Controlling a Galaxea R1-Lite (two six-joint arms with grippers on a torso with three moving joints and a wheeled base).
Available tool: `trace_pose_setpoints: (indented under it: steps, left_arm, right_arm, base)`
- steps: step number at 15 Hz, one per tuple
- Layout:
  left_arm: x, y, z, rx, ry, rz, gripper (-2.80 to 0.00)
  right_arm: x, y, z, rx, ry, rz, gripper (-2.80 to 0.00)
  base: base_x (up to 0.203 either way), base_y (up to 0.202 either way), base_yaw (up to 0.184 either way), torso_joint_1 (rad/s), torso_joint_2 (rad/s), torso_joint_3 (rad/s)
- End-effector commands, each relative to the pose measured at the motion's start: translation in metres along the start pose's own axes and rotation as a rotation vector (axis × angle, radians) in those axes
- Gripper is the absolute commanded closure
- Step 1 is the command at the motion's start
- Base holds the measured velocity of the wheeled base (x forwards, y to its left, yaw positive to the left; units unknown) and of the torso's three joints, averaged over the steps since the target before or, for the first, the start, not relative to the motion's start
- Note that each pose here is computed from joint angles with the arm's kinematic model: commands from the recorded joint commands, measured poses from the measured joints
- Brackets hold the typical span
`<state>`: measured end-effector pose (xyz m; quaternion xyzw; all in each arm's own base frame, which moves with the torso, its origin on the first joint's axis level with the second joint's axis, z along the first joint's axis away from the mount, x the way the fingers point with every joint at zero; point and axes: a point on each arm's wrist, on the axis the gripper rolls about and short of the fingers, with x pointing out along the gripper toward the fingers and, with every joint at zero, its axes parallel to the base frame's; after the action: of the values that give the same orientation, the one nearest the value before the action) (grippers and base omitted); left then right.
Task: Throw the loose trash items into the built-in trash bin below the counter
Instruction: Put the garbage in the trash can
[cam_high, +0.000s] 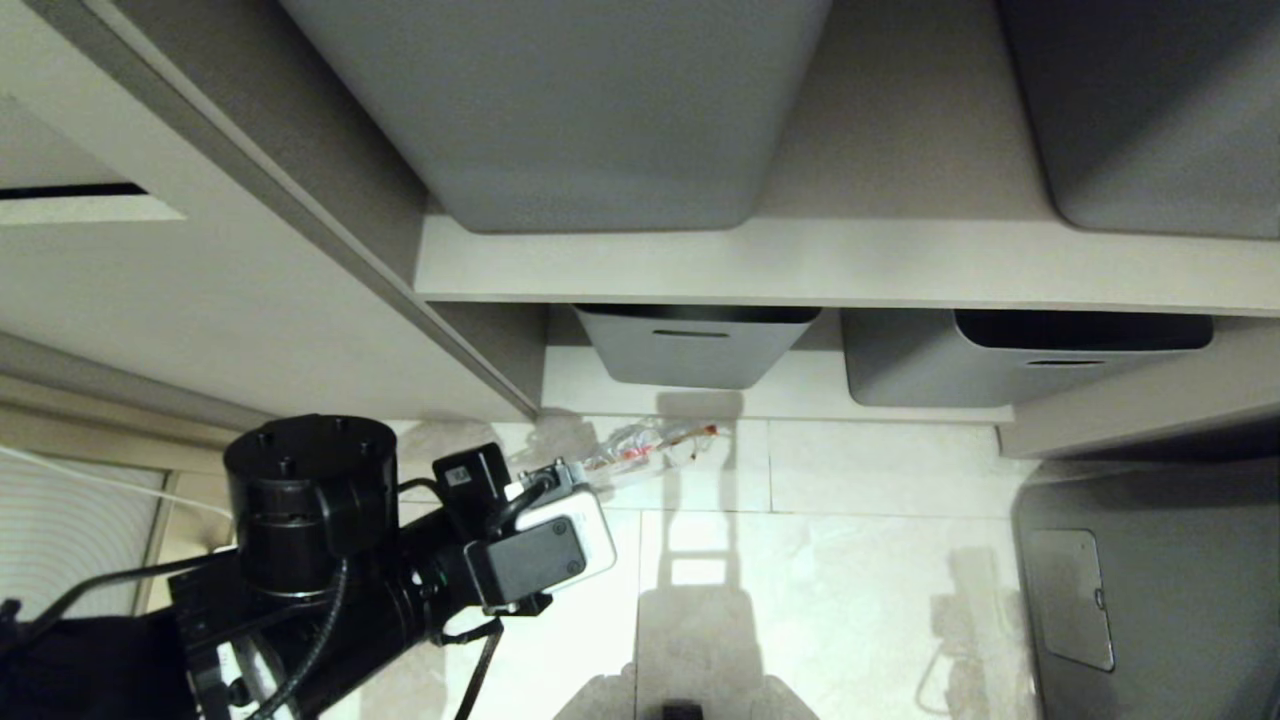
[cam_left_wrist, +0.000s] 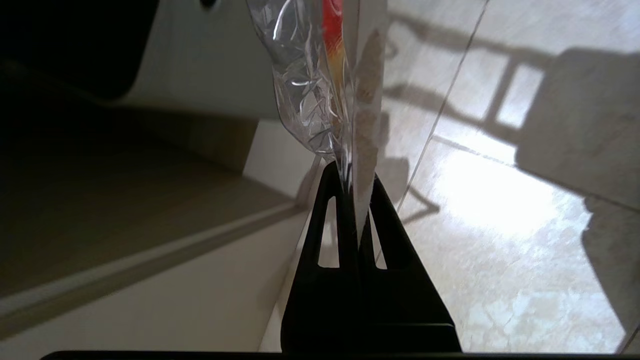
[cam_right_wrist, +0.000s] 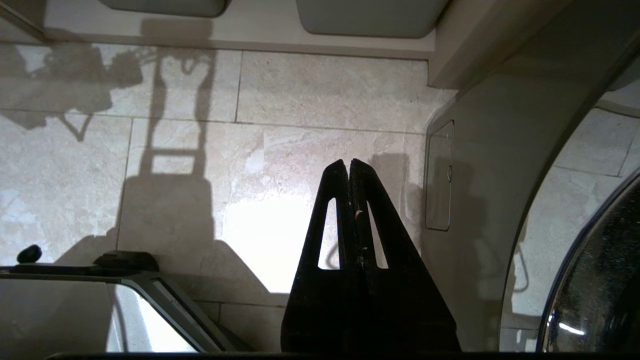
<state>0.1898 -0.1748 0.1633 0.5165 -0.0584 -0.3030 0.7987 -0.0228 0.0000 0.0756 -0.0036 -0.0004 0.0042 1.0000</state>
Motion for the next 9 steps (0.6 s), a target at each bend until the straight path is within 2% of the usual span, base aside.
trace_pose_setpoints:
  steps: [1, 9]
  left_arm:
    - [-0.003, -0.002, 0.001, 0.010, -0.038, -0.020, 0.00]
    - [-0.034, -0.004, -0.006, 0.003, -0.039, -0.007, 0.00]
  right_arm:
    - [0.000, 0.000, 0.000, 0.000, -0.002, 0.001, 0.00]
    - [0.000, 0.000, 0.000, 0.000, -0.001, 0.001, 0.00]
  base:
    - [0.000, 0.000, 0.000, 0.002, 0.00, 0.206]
    - [0.000, 0.000, 0.000, 0.001, 0.00, 0.204]
